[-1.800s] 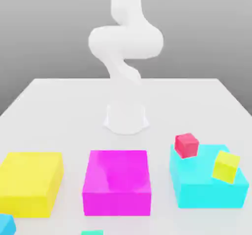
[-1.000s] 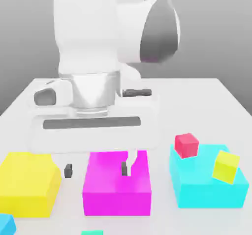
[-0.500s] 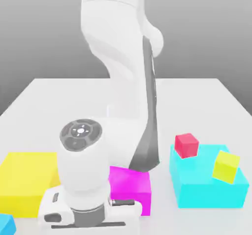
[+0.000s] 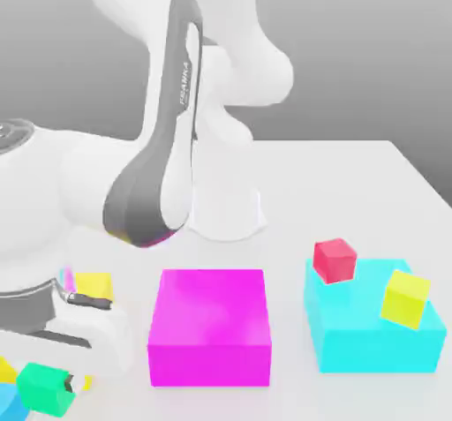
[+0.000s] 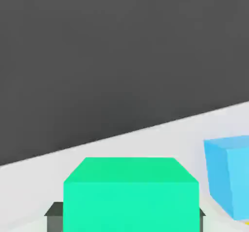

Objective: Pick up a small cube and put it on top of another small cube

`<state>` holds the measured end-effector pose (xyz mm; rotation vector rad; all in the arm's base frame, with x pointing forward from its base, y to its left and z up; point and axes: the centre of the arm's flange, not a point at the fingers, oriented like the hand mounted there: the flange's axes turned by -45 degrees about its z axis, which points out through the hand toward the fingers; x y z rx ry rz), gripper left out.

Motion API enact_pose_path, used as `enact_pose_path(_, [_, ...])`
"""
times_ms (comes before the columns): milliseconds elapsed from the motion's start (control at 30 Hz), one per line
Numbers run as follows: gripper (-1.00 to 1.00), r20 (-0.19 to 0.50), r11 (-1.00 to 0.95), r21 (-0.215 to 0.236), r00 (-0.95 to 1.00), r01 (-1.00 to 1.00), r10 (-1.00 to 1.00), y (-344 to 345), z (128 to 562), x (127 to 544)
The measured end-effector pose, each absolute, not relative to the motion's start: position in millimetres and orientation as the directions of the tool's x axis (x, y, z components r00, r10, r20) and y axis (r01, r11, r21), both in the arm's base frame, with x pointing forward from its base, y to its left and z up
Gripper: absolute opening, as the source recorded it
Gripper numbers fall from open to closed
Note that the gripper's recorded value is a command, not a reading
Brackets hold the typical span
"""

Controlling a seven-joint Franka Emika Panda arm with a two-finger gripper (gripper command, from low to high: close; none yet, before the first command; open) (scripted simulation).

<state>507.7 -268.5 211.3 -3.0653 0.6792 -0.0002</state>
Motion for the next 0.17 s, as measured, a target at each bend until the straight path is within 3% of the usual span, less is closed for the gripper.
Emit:
enact_pose_path(33, [-1.0, 0.0, -0.894, -0.002, 0.894, -0.448, -0.448, -280, 197, 504])
enact_pose_path(67, [1.0, 0.0, -0.887, -0.002, 0.887, -0.461, -0.461, -286, 186, 502])
enact_pose_path(167, [1.0, 0.0, -0.887, -0.002, 0.887, -0.461, -0.461, -286, 186, 502])
